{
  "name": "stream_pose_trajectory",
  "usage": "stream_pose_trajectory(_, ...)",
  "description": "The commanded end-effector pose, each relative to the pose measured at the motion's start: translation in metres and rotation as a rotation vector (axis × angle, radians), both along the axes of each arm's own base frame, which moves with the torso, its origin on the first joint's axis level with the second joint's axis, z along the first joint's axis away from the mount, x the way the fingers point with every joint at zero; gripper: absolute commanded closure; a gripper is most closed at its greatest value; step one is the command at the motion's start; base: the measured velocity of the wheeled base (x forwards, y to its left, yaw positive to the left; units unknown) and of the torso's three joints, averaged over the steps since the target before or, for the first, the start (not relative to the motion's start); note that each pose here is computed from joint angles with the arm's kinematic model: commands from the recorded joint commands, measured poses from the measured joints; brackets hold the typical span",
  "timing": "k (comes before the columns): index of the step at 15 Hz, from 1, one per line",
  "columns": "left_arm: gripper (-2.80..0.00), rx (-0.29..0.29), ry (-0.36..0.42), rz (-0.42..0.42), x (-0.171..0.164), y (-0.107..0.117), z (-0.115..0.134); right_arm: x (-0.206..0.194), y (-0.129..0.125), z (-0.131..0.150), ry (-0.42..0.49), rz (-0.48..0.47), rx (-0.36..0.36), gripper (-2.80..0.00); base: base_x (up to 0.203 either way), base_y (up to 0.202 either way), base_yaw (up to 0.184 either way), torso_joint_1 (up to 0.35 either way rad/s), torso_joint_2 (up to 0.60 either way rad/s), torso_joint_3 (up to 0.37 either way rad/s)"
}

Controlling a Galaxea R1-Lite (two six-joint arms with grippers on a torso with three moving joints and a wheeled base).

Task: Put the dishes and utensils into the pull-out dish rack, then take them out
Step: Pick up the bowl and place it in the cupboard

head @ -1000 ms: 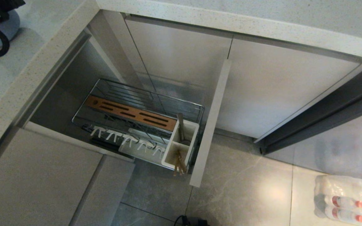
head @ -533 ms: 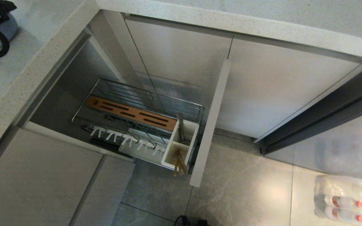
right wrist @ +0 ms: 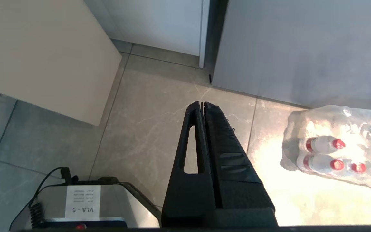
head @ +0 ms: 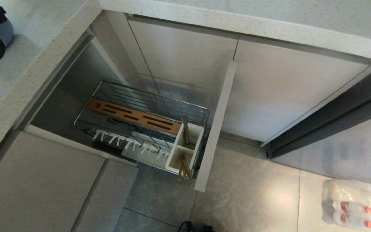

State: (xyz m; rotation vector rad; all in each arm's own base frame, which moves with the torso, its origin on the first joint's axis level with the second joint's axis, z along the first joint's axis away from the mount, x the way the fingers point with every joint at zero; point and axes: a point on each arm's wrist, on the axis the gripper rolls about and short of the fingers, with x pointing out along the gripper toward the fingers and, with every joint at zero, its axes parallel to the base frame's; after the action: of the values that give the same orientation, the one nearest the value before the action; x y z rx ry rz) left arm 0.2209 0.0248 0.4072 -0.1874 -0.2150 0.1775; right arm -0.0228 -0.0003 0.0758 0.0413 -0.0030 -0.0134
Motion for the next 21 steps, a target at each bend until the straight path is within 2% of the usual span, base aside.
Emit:
stream_pose_trajectory(1,0.00,0.006,-0.015,-0.020,-0.012,-0.001,0.003,0.000,0.000,0.000,0.001,0.000,0.000,0.00,0.000,0.000,0.000,0.000,0.00,0.000)
stream_pose_trajectory(3,0.00,0.020,-0.025,-0.030,-0.023,-0.003,0.005,0.000,0.000,0.000,0.000,0.000,0.000,0.00,0.000,0.000,0.000,0.000,0.00,0.000)
stream_pose_trajectory(5,0.00,0.096,-0.042,-0.039,-0.035,-0.008,0.010,0.000,0.000,0.000,0.001,0.000,0.000,0.00,0.000,0.000,0.000,0.000,0.00,0.000)
stream_pose_trajectory(9,0.00,0.100,-0.160,-0.113,-0.080,-0.023,0.026,0.000,0.000,0.000,0.001,0.000,0.000,0.00,0.000,0.000,0.000,0.000,0.00,0.000)
stream_pose_trajectory(13,0.00,-0.013,-0.255,-0.310,-0.132,-0.038,0.030,0.000,0.000,0.000,0.001,0.000,0.000,0.00,0.000,0.000,0.000,0.000,0.00,0.000)
stream_pose_trajectory(15,0.00,-0.076,-0.313,-0.380,-0.141,-0.041,0.029,0.000,0.000,0.000,0.001,0.000,0.000,0.00,0.000,0.000,0.000,0.000,0.00,0.000)
stream_pose_trajectory(16,0.00,-0.089,-0.353,-0.400,-0.142,-0.041,0.028,0.000,0.000,0.000,0.001,0.000,0.000,0.00,0.000,0.000,0.000,0.000,0.00,0.000)
stream_pose_trajectory(17,0.00,-0.111,-0.392,-0.463,-0.143,-0.044,0.028,0.000,0.000,0.000,0.001,0.000,0.000,0.00,0.000,0.000,0.000,0.000,0.00,0.000)
stream_pose_trajectory(20,0.00,-0.234,-0.394,-0.652,-0.149,-0.053,0.029,0.000,0.000,0.000,0.001,0.000,0.000,0.00,0.000,0.000,0.000,0.000,0.00,0.000)
stream_pose_trajectory(21,0.00,-0.296,-0.377,-0.699,-0.150,-0.056,0.026,0.000,0.000,0.000,0.001,0.000,0.000,0.00,0.000,0.000,0.000,0.000,0.00,0.000)
